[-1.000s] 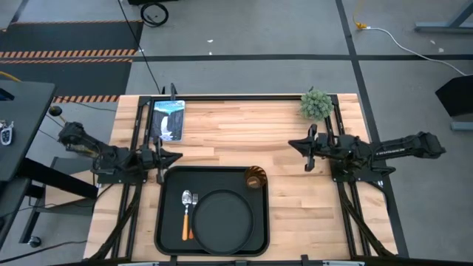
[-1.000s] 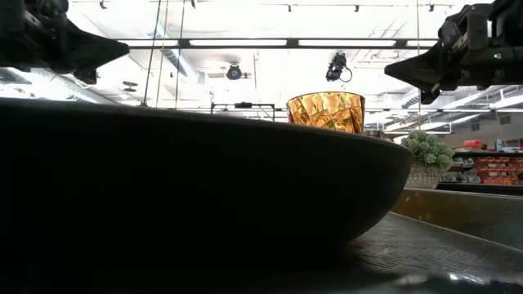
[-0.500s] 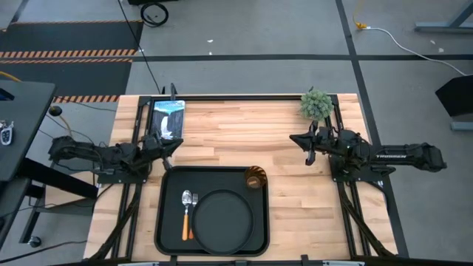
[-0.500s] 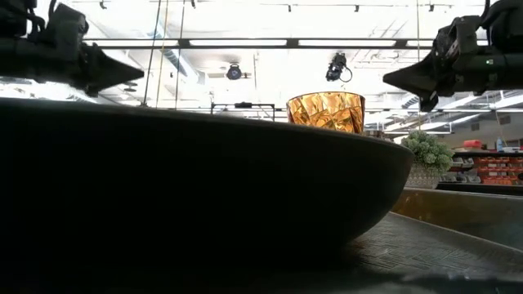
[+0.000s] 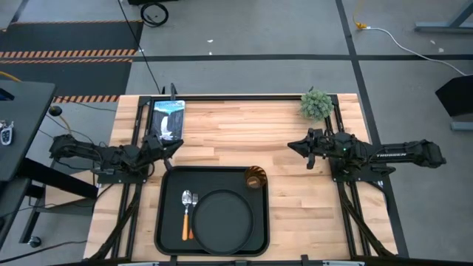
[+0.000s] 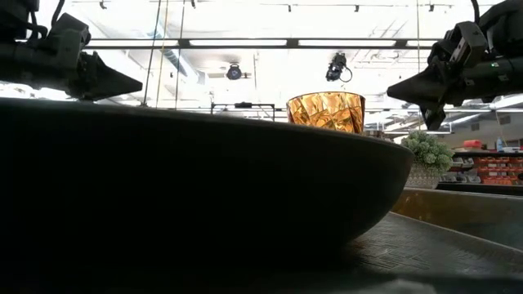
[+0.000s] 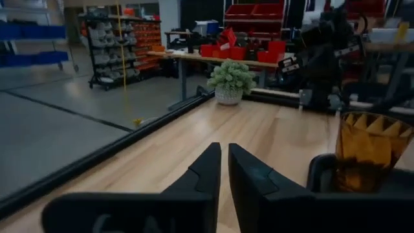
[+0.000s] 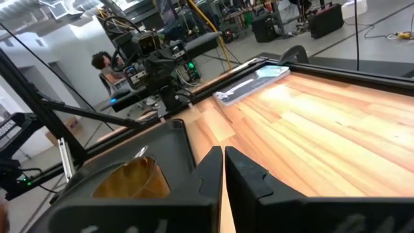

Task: Pick and place plate/cup/fork/spoon on tray
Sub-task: Return to Home Position

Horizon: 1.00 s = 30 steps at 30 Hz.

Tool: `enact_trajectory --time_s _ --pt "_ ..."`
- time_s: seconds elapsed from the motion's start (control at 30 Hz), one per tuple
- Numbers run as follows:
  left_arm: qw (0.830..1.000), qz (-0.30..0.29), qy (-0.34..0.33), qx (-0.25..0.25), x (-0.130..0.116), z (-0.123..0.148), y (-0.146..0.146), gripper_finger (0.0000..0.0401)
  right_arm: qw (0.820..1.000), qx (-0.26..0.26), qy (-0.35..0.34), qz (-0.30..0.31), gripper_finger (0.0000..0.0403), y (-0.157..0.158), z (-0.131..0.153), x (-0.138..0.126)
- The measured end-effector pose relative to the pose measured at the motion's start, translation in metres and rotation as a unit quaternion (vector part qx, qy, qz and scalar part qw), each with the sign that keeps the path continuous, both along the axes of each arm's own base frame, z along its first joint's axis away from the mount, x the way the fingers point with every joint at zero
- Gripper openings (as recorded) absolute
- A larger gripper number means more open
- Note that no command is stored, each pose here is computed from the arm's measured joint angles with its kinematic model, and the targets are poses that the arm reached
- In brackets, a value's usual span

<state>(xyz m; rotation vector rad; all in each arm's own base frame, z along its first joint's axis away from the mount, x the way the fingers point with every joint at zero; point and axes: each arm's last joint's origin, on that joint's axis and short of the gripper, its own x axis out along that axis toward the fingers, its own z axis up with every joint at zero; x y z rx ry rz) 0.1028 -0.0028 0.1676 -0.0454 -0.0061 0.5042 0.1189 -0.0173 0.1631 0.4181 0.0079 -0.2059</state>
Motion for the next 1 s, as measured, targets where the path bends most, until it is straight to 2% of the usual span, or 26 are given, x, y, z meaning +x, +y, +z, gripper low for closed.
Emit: enact_trajectory --time_s 1.0 --pt "1.0 0.0 -0.005 -0.007 0.0 0.0001 0.0 0.0048 1.0 -0.001 0.0 -0.002 0.0023 -0.0001 0.0 0.0"
